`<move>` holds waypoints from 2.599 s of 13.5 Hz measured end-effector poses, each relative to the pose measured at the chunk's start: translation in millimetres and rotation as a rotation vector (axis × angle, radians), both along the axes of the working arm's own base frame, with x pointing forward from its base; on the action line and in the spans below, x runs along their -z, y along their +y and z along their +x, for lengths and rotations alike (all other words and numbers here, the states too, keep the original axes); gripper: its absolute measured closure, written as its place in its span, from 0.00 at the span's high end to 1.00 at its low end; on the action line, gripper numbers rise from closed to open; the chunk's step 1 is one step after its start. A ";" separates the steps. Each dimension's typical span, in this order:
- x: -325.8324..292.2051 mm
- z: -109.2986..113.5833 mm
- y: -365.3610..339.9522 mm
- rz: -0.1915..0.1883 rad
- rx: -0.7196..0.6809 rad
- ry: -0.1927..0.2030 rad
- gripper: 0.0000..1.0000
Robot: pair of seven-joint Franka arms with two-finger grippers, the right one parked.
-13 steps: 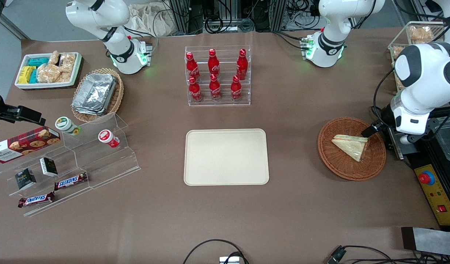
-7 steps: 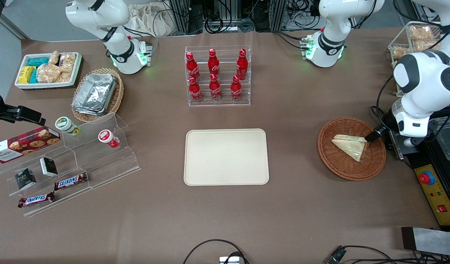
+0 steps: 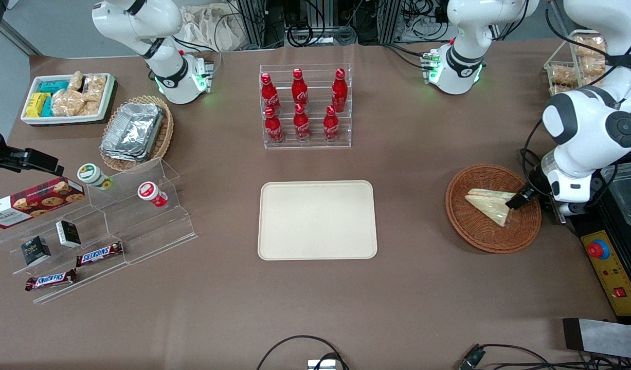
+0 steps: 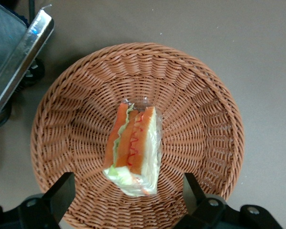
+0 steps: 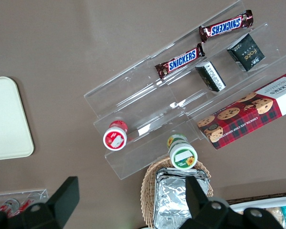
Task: Place sandwich from basket to tray
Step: 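Lower the open left gripper around the sandwich's crust edge, then close the left gripper on the wrapped sandwich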
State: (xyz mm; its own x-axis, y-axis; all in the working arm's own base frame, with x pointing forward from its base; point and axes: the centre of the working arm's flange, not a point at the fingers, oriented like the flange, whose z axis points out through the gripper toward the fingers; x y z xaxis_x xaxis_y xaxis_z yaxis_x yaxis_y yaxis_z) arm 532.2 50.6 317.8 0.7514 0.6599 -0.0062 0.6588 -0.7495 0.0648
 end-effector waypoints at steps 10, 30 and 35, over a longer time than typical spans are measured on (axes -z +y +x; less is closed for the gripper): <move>36.7 5.6 -5.6 -0.009 -0.072 -0.029 1.00; 80.4 -6.7 -30.5 -0.002 -0.087 -0.060 0.44; 64.2 -9.0 -25.8 0.000 0.030 -0.027 0.23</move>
